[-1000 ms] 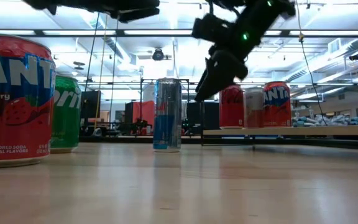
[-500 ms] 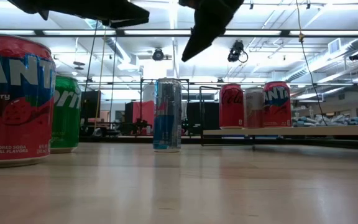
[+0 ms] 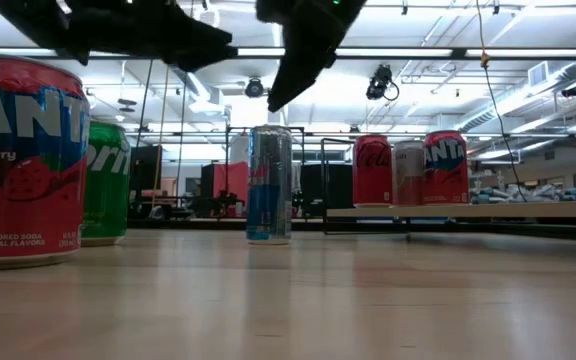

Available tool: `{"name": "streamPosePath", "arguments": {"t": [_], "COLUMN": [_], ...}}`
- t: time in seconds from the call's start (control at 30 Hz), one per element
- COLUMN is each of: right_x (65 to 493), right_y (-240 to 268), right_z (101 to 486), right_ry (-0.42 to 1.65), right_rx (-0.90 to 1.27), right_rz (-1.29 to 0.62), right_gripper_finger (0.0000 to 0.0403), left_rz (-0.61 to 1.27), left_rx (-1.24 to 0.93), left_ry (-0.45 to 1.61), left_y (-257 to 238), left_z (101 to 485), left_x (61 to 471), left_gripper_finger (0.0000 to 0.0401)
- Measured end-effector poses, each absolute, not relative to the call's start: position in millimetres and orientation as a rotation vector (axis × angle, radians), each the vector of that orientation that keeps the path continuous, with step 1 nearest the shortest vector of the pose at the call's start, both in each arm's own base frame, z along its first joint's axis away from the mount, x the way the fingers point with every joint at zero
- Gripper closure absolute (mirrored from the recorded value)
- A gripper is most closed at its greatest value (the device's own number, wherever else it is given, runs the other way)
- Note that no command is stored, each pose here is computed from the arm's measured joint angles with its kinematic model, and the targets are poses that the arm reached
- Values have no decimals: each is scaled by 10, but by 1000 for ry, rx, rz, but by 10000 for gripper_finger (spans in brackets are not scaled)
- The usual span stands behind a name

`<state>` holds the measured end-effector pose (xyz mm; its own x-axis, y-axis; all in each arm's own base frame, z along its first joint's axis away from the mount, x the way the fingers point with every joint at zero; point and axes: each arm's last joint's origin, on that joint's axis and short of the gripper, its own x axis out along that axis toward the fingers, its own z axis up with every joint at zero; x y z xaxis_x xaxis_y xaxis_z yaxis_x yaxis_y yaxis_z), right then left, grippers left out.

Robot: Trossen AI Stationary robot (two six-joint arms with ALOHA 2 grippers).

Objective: Place canned beverage on shelf
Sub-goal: Put the blue soda can on the shelf, aligned with the other orange soda can

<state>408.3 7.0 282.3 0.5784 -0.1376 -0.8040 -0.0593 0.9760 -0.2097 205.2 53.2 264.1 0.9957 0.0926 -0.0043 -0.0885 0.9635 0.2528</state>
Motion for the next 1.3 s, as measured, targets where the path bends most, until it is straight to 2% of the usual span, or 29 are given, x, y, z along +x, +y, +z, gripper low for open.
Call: {"name": "streamPosePath", "arguments": {"t": [0.33,0.7,0.87,1.07,1.3], "right_x": [4469,4631,4674,4696,4674], "right_y": [130,-90,-139,-146,-148], "right_z": [2813,2309,2176,2217,2233], "right_ry": [1079,1260,1277,1237,1250], "right_rx": [-256,-265,-271,-277,-266], "right_rz": [10,97,149,145,144], "right_gripper_finger": [11,18,48,100,151], "left_rz": [110,113,155,243,252], "left_rx": [108,7,5,12,4], "left_ry": [96,223,255,291,292], "left_y": [554,537,548,571,573], "left_z": [2564,2456,2427,2397,2396], "left_x": [1942,1887,1879,1866,1865], "left_gripper_finger": [46,46,46,46,46]}}
